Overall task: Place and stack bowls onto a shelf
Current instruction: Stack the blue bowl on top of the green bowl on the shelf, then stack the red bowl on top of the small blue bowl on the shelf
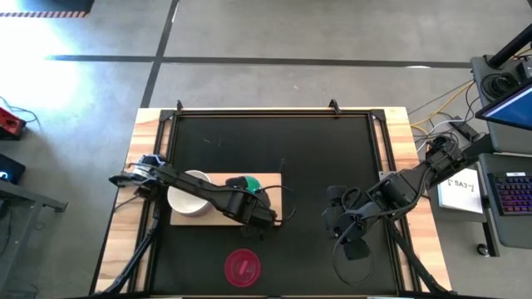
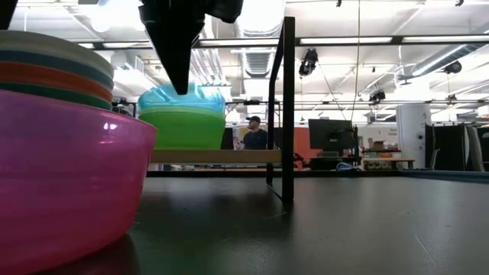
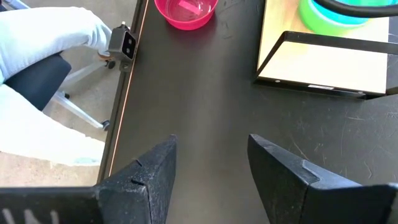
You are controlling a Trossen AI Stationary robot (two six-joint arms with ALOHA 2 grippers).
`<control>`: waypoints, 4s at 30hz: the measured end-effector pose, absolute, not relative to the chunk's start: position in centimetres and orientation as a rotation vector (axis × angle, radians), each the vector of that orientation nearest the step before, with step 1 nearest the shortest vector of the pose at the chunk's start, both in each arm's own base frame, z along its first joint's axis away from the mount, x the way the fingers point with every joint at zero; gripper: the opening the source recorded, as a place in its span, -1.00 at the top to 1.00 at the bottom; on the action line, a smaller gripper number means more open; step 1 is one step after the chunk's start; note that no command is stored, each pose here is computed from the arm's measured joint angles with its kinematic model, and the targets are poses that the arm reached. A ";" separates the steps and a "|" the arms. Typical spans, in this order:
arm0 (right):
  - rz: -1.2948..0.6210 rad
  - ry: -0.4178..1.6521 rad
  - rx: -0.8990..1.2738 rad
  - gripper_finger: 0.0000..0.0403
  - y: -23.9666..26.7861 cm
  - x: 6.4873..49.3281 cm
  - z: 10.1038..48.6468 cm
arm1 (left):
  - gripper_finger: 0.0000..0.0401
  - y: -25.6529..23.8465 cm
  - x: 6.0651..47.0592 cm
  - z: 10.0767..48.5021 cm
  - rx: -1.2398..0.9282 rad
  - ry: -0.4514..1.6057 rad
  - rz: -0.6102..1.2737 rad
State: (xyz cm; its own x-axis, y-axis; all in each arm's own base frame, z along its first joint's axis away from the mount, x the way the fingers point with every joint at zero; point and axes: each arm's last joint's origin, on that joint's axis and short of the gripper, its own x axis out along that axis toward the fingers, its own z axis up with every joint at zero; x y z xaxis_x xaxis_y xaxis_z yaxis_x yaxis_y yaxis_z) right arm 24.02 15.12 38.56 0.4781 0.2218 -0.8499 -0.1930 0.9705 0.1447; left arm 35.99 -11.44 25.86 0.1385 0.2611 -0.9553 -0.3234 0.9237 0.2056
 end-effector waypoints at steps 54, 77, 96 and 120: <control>0.254 1.038 0.032 0.08 15.1 24.0 38.6 | 0.25 -26.0 33.4 17.2 -0.378 1.528 0.699; 0.260 1.021 0.039 0.08 15.2 24.2 38.7 | 1.00 -25.9 35.3 17.4 -0.310 1.486 0.524; 0.260 1.019 0.040 0.08 15.2 24.2 38.7 | 1.00 -22.7 35.3 31.3 -0.084 1.162 0.439; 0.261 1.015 0.042 0.08 15.2 24.2 38.7 | 1.00 -4.1 29.9 30.6 -0.242 1.198 0.641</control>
State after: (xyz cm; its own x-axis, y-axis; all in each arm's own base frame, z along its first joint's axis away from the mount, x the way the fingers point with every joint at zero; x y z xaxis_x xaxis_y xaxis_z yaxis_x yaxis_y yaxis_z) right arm 24.22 15.25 38.71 0.4996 0.2351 -0.8337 -0.1966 0.9681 0.1552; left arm 29.91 -4.06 30.58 0.2144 0.3326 -0.9184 -0.5794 0.8002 0.1545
